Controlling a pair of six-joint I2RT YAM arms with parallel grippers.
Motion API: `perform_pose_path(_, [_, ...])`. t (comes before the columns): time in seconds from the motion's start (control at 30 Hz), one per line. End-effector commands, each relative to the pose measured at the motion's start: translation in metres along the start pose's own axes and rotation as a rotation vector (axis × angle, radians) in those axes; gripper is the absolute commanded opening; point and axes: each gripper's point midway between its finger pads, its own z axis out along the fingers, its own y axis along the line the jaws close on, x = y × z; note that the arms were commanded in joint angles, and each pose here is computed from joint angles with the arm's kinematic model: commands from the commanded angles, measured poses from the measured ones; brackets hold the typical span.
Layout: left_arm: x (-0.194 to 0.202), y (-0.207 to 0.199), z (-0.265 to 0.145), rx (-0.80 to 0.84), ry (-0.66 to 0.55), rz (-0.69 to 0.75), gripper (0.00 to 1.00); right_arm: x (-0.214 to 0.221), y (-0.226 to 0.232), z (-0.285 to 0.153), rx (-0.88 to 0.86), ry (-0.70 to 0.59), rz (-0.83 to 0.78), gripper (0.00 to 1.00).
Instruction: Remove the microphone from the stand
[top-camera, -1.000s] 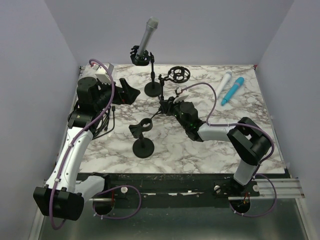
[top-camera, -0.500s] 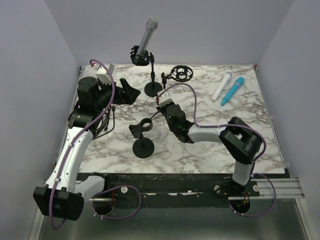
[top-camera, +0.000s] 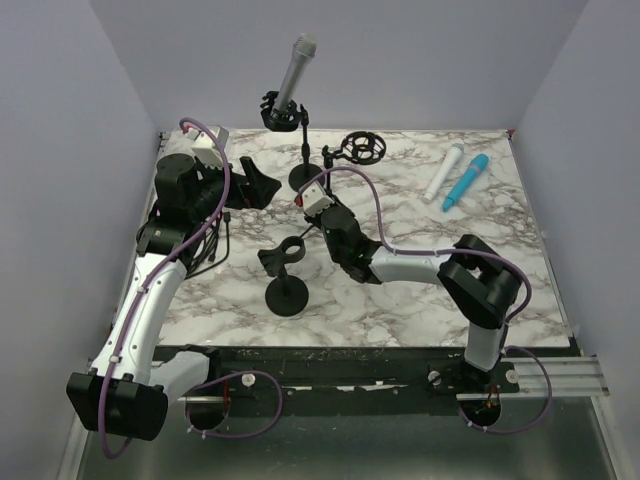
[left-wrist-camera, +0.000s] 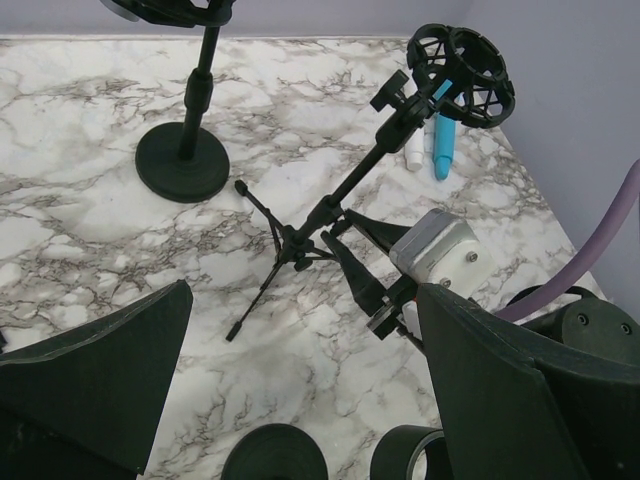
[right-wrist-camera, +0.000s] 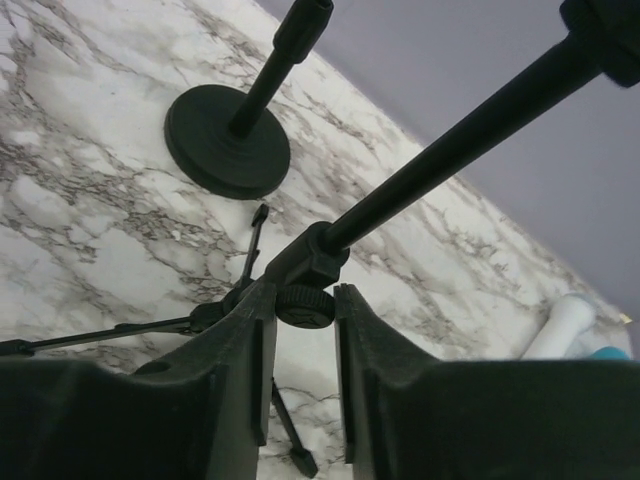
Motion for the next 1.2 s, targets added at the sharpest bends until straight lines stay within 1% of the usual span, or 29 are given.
perform_pose_path(0.0, [0.002, 0.004, 0.003, -0.014, 0.000, 0.015, 0.99, 0.018, 0.022, -0.016, -0.123, 0.088, 0.048, 0.39])
perform_pose_path(0.03, [0.003, 0.005, 0.004, -0.013, 0.004, 0.013, 0.99, 0.014, 0.021, -0.018, -0.128, 0.084, 0.073, 0.45])
perform_pose_path(0.13, [0.005, 0.004, 0.006, -0.005, 0.015, 0.007, 0.99, 0.007, 0.012, -0.022, -0.108, 0.085, 0.128, 0.55])
perform_pose_path(0.27, [0.010, 0.001, 0.010, 0.024, 0.031, 0.002, 0.99, -0.004, -0.006, -0.032, -0.063, 0.088, 0.233, 0.66])
perform_pose_path(0.4, [0.014, -0.015, 0.017, 0.118, 0.051, -0.019, 0.99, -0.010, -0.025, -0.046, -0.024, 0.100, 0.358, 0.75])
perform_pose_path(0.5, [0.018, -0.033, 0.026, 0.224, 0.077, -0.100, 0.99, -0.005, -0.035, -0.058, 0.000, 0.132, 0.470, 0.76])
perform_pose_path(0.57, [0.016, -0.052, 0.030, 0.334, 0.095, -0.165, 0.98, 0.001, -0.041, -0.069, 0.011, 0.150, 0.560, 0.76])
perform_pose_path(0.6, [0.010, -0.061, 0.031, 0.391, 0.086, -0.190, 0.97, -0.001, -0.041, -0.075, -0.007, 0.144, 0.620, 0.76])
perform_pose_path(0.67, [0.001, -0.071, 0.034, 0.454, 0.084, -0.256, 0.97, -0.004, -0.038, -0.090, -0.075, 0.114, 0.689, 0.76])
perform_pose_path(0.73, [-0.007, -0.073, 0.041, 0.456, 0.082, -0.304, 0.97, -0.001, -0.046, -0.103, -0.071, 0.099, 0.756, 0.76])
perform_pose_path(0.83, [-0.016, -0.076, 0.052, 0.440, 0.094, -0.364, 0.95, -0.002, -0.063, -0.118, -0.055, 0.065, 0.804, 0.76])
perform_pose_path(0.93, [-0.016, -0.076, 0.069, 0.414, 0.119, -0.415, 0.92, -0.006, -0.073, -0.131, -0.070, 0.026, 0.846, 0.77])
perform_pose_path(1.07, [-0.011, -0.080, 0.095, 0.408, 0.178, -0.469, 0.84, -0.014, -0.070, -0.141, -0.142, -0.007, 0.871, 0.77])
perform_pose_path(1.17, [-0.012, -0.084, 0.111, 0.412, 0.189, -0.498, 0.81, -0.016, -0.068, -0.147, -0.179, -0.015, 0.882, 0.77])
